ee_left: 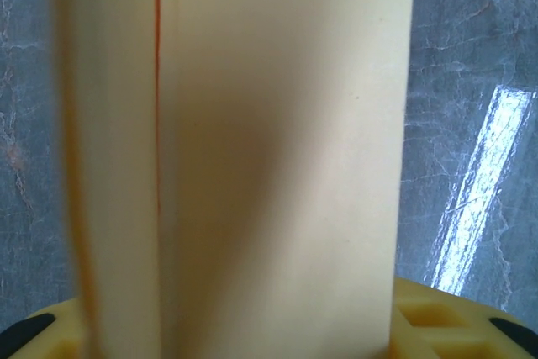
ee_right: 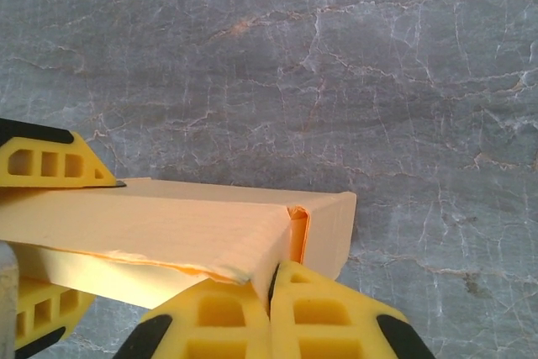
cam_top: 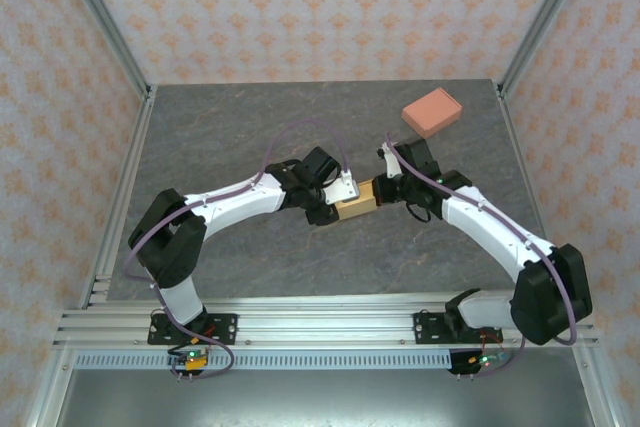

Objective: Fold the paper box

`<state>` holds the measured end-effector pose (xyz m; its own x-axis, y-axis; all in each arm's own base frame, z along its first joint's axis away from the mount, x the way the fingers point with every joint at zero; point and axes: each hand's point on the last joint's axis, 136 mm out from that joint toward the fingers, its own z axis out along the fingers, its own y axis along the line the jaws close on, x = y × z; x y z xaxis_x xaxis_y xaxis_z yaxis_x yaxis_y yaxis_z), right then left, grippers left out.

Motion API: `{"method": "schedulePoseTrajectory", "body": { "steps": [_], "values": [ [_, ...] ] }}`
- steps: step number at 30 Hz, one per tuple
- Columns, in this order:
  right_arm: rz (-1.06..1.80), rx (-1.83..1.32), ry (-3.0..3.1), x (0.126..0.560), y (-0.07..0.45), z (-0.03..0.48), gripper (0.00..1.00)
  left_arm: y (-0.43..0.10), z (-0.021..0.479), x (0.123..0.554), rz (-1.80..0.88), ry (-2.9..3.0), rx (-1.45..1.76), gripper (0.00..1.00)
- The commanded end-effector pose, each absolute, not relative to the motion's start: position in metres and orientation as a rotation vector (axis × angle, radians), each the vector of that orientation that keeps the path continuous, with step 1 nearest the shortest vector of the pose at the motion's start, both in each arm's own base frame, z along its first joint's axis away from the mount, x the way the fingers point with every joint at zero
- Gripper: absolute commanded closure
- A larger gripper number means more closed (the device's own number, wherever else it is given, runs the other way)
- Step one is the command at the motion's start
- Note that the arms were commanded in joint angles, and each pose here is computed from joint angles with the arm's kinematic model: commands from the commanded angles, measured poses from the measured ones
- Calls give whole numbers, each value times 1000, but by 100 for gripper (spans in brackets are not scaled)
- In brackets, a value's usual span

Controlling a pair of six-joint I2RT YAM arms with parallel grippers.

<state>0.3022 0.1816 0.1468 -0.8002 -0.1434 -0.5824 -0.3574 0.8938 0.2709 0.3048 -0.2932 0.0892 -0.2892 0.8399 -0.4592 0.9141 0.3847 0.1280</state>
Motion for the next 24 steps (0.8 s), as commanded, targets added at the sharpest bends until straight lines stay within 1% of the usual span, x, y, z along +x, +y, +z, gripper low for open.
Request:
{"method": "schedulePoseTrajectory", "body": {
  "steps": [1, 10, 16, 20, 24],
  "values": [
    [508, -329, 2435, 310, 186, 152, 96, -293, 97, 309, -202, 2179, 1502, 52],
    [381, -293, 2414, 315, 170, 118, 96, -300, 105, 319, -237, 2154, 1405, 48],
    [339, -235, 2383, 309, 169, 115, 96, -300, 121, 325, -302, 2134, 1227, 43],
    [273, -172, 2364, 306, 166, 119, 96, -292, 157, 327, -374, 2076, 952, 37],
    [196, -104, 2332, 305, 159, 128, 96, -253, 198, 334, -341, 2021, 574, 32]
  ]
}}
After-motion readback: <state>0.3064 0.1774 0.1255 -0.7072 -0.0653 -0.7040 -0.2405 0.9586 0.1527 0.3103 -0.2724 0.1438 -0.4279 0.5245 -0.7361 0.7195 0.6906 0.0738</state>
